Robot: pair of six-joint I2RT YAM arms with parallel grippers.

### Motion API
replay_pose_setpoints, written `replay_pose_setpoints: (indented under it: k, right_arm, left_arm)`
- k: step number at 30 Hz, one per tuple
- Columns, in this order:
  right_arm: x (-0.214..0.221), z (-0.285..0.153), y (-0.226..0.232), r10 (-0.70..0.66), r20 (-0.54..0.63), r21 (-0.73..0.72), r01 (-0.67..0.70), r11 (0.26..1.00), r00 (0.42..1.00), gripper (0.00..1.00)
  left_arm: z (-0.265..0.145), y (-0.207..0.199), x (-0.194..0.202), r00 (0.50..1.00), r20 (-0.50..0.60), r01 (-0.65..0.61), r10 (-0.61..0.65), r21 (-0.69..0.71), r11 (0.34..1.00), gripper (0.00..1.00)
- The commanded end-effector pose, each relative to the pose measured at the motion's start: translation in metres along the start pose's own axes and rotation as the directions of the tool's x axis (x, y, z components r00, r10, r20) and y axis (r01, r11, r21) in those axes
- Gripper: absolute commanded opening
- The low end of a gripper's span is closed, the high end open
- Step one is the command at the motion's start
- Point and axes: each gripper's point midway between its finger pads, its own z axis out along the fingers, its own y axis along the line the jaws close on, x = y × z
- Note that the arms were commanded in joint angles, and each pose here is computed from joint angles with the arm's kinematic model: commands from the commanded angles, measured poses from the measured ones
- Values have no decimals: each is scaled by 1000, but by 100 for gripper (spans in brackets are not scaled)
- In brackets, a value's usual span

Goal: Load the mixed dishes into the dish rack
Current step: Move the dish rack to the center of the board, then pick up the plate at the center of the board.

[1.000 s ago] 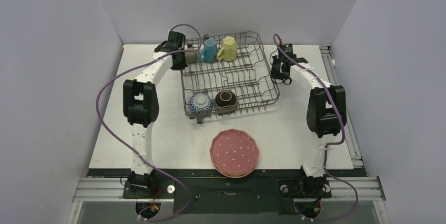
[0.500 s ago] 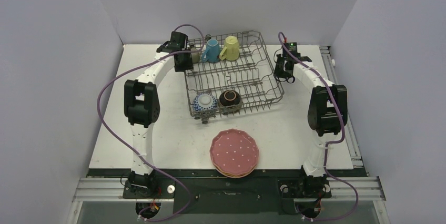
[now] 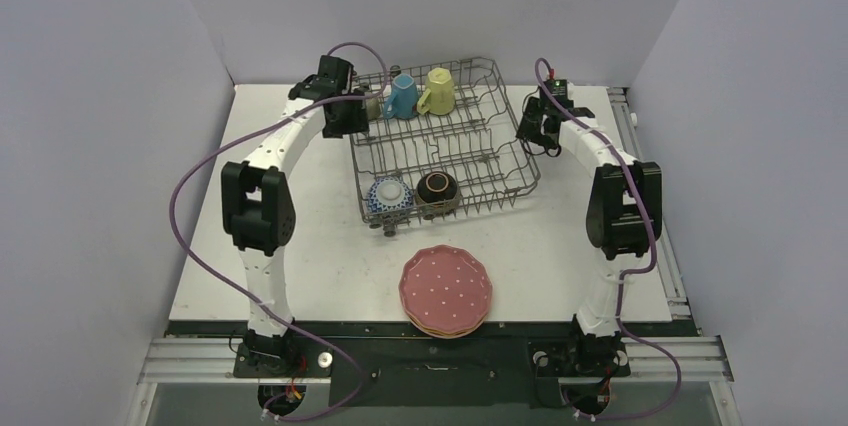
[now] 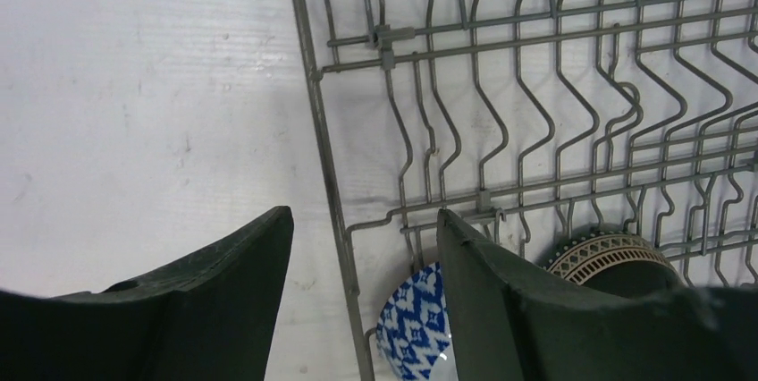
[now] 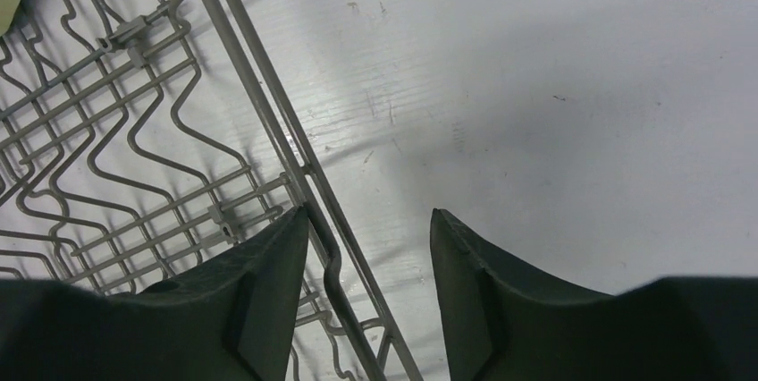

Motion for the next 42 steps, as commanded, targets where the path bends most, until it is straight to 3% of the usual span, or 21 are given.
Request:
replay_pose_setpoints:
  k: [1, 8, 11, 15, 17, 20, 24, 28, 29, 34, 37, 42]
  right_arm:
    - [-43, -36, -12, 44, 146, 33, -49, 998, 988, 50]
    - [-52, -81, -8, 81, 235, -25, -77, 997, 969, 56]
    - [-50, -98, -6, 110, 253, -59, -98, 993, 961, 57]
    - [-37, -118, 11, 154, 227, -183, -114, 977, 961, 58]
    - [-32, -133, 13, 178, 238, -223, -125, 967, 955, 59]
    - [-17, -141, 14, 236, 231, -292, -164, 942, 944, 60]
    - [-9, -156, 23, 390, 173, -475, -270, 838, 905, 62]
    - [-2, -167, 24, 550, 64, -643, -387, 661, 833, 76]
    - [8, -167, 25, 540, 39, -656, -386, 648, 841, 78]
    - [39, -164, 20, 458, 83, -582, -330, 743, 885, 81]
    - [69, -167, 32, 342, 87, -513, -252, 821, 936, 81]
    - [89, -188, 33, 162, 221, -362, -74, 929, 962, 81]
  left_arm:
    - [-50, 11, -13, 996, 87, -15, 19, -54, 998, 59]
    - [-90, 11, -6, 988, 152, -10, 12, -15, 1000, 80]
    - [-111, 5, 4, 985, 171, -28, 28, -6, 1000, 84]
    - [-134, -5, 19, 980, 197, -39, 33, 28, 999, 91]
    - [-146, -9, 28, 976, 217, -37, 23, 61, 997, 99]
    - [-161, -10, 47, 973, 232, -37, 11, 105, 994, 96]
    - [-179, -10, 65, 965, 262, -42, 2, 148, 988, 96]
    - [-195, -12, 86, 964, 265, -67, 16, 181, 981, 96]
    - [-198, -13, 89, 964, 264, -71, 19, 189, 979, 96]
    - [-214, -17, 115, 962, 273, -94, 23, 249, 964, 96]
    - [-214, -19, 130, 966, 258, -98, 25, 274, 957, 96]
    - [-221, -34, 149, 971, 238, -102, 16, 351, 931, 96]
